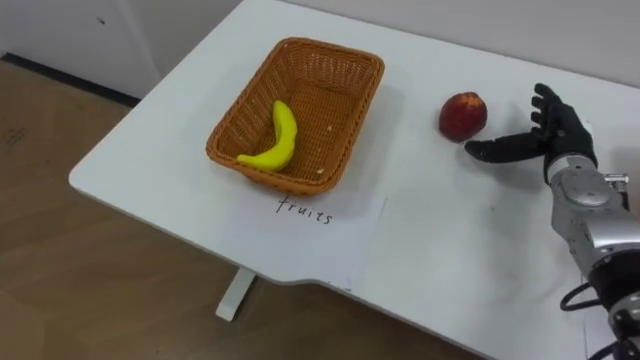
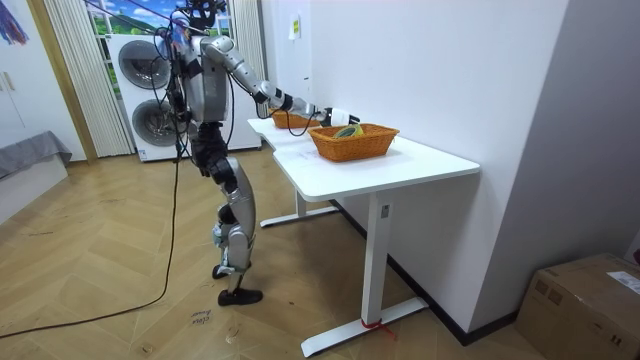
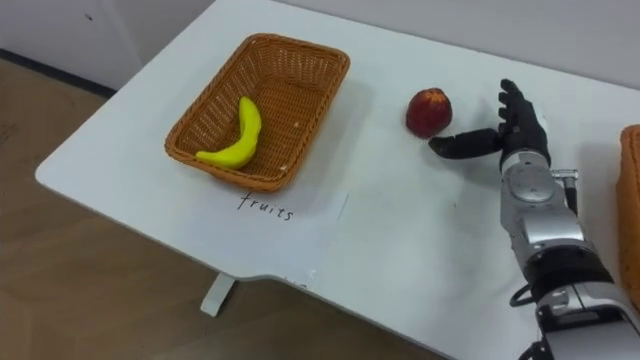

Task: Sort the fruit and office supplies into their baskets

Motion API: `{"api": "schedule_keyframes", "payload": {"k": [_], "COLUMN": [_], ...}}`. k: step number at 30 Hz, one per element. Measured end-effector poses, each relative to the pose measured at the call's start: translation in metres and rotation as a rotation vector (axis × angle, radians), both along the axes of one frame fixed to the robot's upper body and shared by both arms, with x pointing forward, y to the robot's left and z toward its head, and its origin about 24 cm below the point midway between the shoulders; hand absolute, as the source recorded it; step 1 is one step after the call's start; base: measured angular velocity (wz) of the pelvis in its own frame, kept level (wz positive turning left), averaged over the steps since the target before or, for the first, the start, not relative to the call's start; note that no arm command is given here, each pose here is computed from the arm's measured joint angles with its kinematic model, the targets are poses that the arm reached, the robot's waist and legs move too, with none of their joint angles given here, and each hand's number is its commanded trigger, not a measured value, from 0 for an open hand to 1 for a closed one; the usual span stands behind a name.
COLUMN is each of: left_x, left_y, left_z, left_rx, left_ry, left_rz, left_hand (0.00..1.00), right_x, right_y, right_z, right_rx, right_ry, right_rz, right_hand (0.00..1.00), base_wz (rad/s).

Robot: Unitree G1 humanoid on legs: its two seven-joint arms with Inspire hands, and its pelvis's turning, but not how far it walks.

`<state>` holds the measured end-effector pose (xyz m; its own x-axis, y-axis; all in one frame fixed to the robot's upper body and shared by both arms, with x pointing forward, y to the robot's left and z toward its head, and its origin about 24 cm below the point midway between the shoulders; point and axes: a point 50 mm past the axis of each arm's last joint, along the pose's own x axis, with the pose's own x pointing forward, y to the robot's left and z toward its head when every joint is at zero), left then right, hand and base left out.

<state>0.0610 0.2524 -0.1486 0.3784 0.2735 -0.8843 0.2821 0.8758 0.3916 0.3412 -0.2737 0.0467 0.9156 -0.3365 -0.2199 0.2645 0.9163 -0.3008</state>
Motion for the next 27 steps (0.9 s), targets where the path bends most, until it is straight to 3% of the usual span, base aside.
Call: {"api": "schedule_keyframes", "payload": {"k": [13,27], "left_x": [0.025,0.03], "left_y": [-0.001,-0.001], "left_z": [0.005,0.005], "left_rx": [0.023,-0.006], "left_ry": [-0.102,-0.12], "left_rz": [0.004,0.043], "left_hand": [0.0,0.0], "right_x": [0.012,0.014], "right_y": [0.004,0.015], "right_z": [0.022,0.018], "right_rx": [0.003,-0.019], "right_ry": [-0.099,-0.072], "right_rz": [-0.017,0.076], "right_hand": [0.0,0.0], "base_wz": [-0.03,-0.04]}}
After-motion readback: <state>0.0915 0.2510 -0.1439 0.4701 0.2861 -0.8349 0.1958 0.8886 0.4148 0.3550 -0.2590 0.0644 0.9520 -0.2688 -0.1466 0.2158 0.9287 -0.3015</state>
